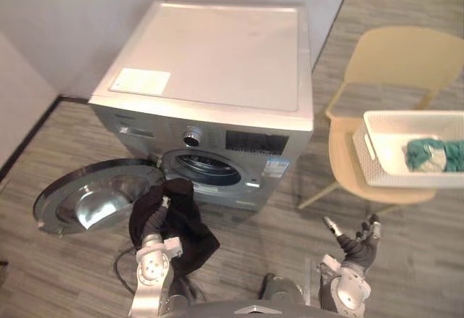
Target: Pick up the laundry basket with both hands and put the clothes into the washing machine.
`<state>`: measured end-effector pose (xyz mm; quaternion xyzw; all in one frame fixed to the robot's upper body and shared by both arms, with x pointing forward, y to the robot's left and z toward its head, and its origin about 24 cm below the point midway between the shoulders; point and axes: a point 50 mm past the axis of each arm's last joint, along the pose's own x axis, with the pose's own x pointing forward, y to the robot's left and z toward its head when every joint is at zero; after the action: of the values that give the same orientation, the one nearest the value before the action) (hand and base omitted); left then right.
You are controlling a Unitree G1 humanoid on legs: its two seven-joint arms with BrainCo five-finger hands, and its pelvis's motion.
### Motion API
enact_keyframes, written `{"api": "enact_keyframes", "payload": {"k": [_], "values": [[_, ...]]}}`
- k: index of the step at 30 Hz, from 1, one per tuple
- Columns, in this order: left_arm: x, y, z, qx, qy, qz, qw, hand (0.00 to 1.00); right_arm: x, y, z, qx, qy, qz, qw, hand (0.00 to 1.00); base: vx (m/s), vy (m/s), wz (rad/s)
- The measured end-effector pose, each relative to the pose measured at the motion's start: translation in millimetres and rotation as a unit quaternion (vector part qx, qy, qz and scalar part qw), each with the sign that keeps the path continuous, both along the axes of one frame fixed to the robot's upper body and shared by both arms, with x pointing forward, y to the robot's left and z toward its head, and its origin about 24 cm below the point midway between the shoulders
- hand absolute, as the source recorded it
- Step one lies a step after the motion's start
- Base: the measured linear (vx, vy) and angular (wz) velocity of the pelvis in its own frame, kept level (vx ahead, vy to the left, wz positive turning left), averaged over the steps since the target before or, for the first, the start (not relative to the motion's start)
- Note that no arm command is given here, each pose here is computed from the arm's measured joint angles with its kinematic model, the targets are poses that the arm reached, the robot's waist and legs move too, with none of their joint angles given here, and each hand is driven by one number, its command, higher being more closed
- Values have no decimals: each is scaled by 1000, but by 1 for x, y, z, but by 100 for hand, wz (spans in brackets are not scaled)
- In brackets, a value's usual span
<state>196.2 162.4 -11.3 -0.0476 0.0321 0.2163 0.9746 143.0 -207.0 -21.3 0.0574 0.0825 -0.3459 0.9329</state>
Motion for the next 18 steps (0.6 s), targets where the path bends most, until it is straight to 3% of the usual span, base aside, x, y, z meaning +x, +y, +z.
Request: {"api": "enact_keyframes", "payload": {"k": [4, 7, 9, 14, 18], "values": [[45, -4, 18, -29, -46, 24, 998, 100, 35, 44, 13, 52, -54, 93, 993, 0, -56, 306, -49], [77, -16, 32, -42, -62, 16, 997, 100, 74, 80, 43, 68, -130, 178, 973, 0, -50, 131, -28], [111, -28, 68, -70, -118, 16, 990, 100, 100, 108, 74, 80, -194, 245, 947, 0, -72, 17, -9], [156, -29, 157, -78, -240, 12, 968, 100, 115, 123, 91, 71, -224, 286, 929, 0, -56, -57, -3], [172, -18, 210, -68, -302, 21, 951, 100, 115, 124, 90, 65, -224, 290, 928, 0, -62, -44, -3]]}}
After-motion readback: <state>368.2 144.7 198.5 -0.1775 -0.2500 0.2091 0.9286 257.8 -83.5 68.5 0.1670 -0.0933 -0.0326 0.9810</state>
